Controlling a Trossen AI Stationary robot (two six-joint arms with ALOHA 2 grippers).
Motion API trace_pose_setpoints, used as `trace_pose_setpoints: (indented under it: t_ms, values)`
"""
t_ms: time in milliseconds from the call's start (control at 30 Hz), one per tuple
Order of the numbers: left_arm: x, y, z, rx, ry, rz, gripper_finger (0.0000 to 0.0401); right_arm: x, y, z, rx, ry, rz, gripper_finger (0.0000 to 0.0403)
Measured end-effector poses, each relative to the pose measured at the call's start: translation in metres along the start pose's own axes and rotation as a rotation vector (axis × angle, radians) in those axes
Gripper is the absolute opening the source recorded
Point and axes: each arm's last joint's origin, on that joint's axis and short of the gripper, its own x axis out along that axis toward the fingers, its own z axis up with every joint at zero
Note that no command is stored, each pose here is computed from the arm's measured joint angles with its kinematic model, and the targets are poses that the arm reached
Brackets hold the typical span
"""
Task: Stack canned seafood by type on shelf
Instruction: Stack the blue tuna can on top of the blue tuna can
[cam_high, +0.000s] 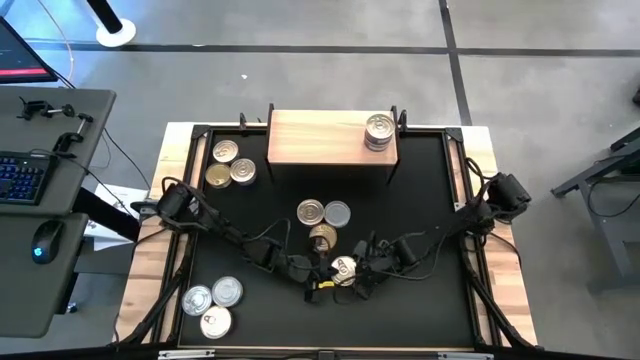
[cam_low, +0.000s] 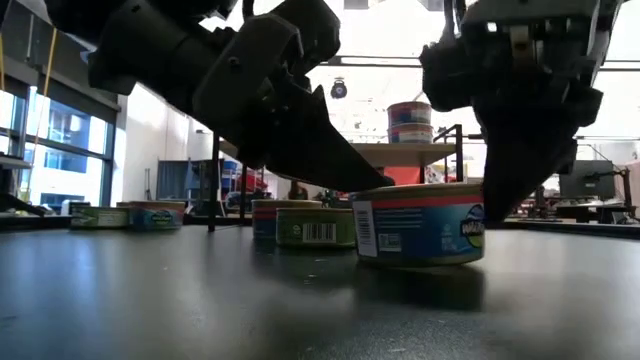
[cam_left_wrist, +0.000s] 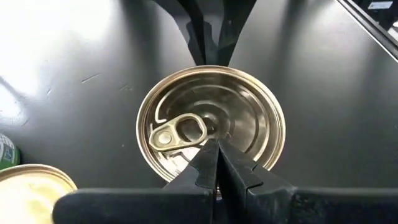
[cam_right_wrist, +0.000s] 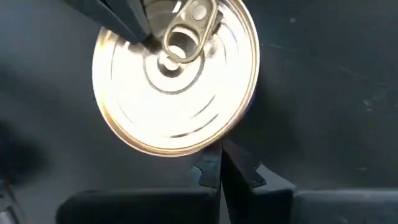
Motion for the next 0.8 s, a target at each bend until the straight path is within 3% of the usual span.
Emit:
trace_pose_setpoints:
  t_ms: [333, 433, 533, 667, 800]
  values:
    - [-0.003, -0.002, -0.003, 0.023, 0.04, 0.008, 0.0, -0.028, 0.031, 0.012, -0.06, -0.053, 0.098, 0.0]
    - [-0.003, -0.003, -0.016, 0.06, 0.112, 0.021, 0.0, -0.037, 0.039, 0.019, -0.083, -0.103, 0.112, 0.0]
    - [-0.007, -0.004, -0.004, 0.045, 0.058, 0.029, 0.0, -0.042, 0.045, 0.023, -0.123, -0.12, 0.125, 0.0]
    - [-0.014, 0.001, -0.007, 0.086, 0.142, 0.057, 0.0, -0.053, 0.054, 0.031, -0.23, -0.136, 0.137, 0.0]
    - [-0.041, 0.007, 0.01, 0.086, 0.19, 0.11, 0.0, -0.076, 0.066, 0.041, -0.385, -0.142, 0.129, 0.0]
